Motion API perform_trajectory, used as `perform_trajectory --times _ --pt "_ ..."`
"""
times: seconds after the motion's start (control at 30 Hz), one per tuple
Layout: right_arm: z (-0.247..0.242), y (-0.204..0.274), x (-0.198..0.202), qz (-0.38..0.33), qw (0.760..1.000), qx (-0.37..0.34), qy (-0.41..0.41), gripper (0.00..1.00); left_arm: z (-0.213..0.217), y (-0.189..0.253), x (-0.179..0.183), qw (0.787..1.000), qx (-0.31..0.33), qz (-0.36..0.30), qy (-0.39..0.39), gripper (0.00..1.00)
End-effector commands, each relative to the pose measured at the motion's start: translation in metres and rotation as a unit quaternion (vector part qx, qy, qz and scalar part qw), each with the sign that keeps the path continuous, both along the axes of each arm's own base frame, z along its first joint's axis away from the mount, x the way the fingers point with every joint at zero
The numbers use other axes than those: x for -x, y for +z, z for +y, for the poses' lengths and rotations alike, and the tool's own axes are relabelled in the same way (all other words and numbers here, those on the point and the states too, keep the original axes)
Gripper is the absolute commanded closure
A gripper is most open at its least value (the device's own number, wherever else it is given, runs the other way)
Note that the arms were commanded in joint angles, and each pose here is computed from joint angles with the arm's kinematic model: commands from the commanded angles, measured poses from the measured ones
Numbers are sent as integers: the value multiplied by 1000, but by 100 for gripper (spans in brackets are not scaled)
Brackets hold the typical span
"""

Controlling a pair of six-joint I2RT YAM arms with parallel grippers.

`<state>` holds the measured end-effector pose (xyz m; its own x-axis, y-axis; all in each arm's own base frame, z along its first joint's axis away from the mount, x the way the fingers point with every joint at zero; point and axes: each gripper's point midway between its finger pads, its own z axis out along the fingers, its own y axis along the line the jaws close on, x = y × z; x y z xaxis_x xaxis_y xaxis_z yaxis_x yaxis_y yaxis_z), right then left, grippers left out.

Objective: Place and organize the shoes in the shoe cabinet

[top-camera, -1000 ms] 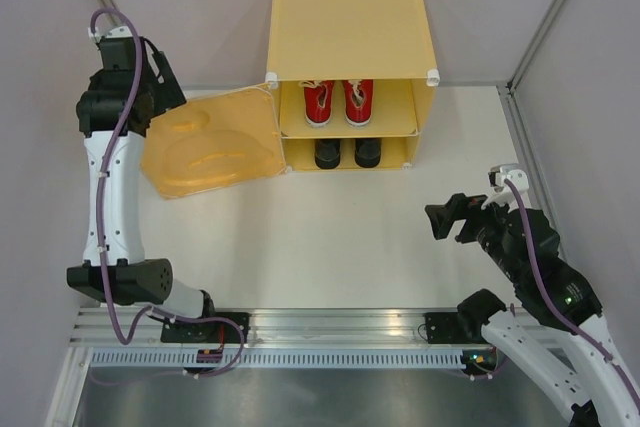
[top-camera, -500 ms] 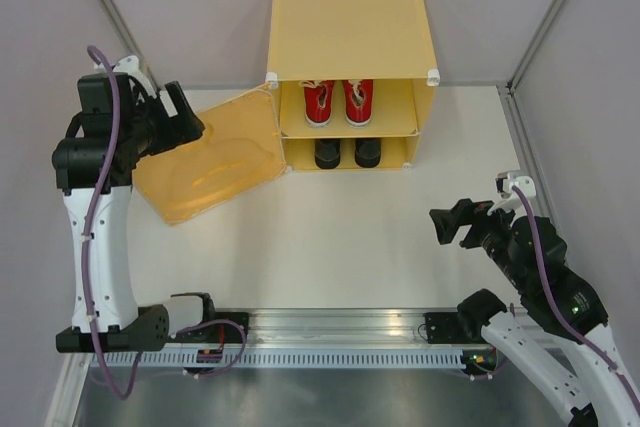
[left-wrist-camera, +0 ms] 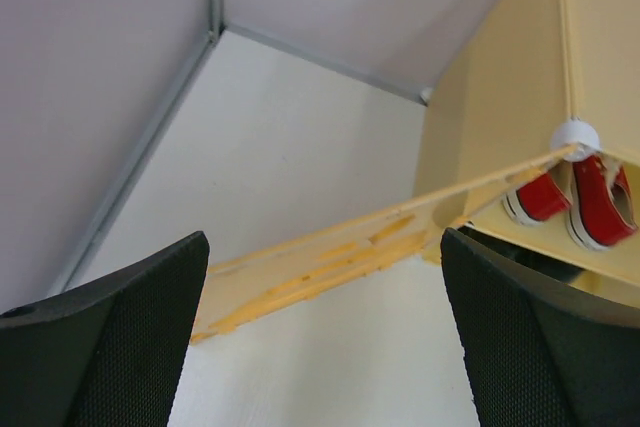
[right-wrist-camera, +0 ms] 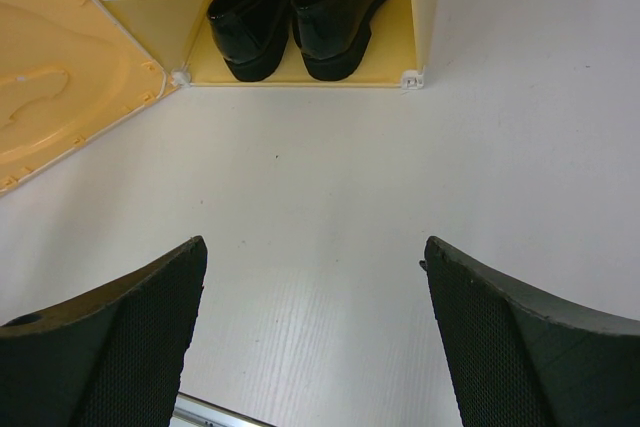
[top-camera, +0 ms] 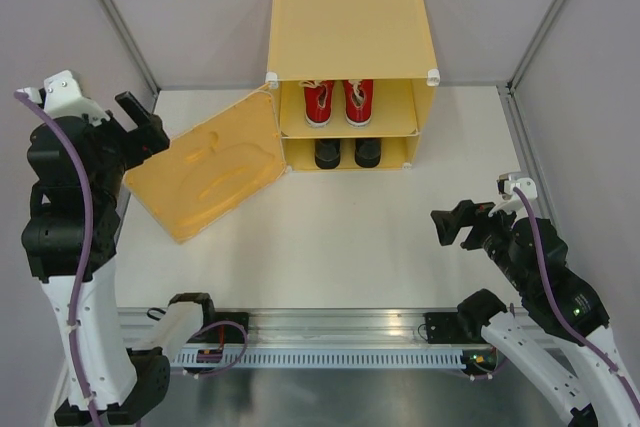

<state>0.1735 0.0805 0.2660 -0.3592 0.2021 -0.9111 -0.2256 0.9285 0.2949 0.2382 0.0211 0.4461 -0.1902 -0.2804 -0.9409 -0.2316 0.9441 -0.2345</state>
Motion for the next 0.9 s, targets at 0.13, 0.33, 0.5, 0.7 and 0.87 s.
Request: perform_trajectory --times 0.13,0.33,0.5,0.7,0.87 --pt "-4 18 1 -21 1000 -16 -9 7 28 -35 -29 995 -10 60 81 0" --pt "-6 19 5 -22 1000 -16 -8 7 0 -60 -30 995 19 102 6 1" --pt "-6 21 6 -24 1000 -17 -9 8 -44 -77 -14 985 64 119 -110 1" --pt "-9 30 7 -34 999 -20 -14 8 -113 -85 13 935 151 136 -291 2" --pt "-12 40 9 -47 998 -24 -16 8 -156 -55 38 877 224 87 -416 2"
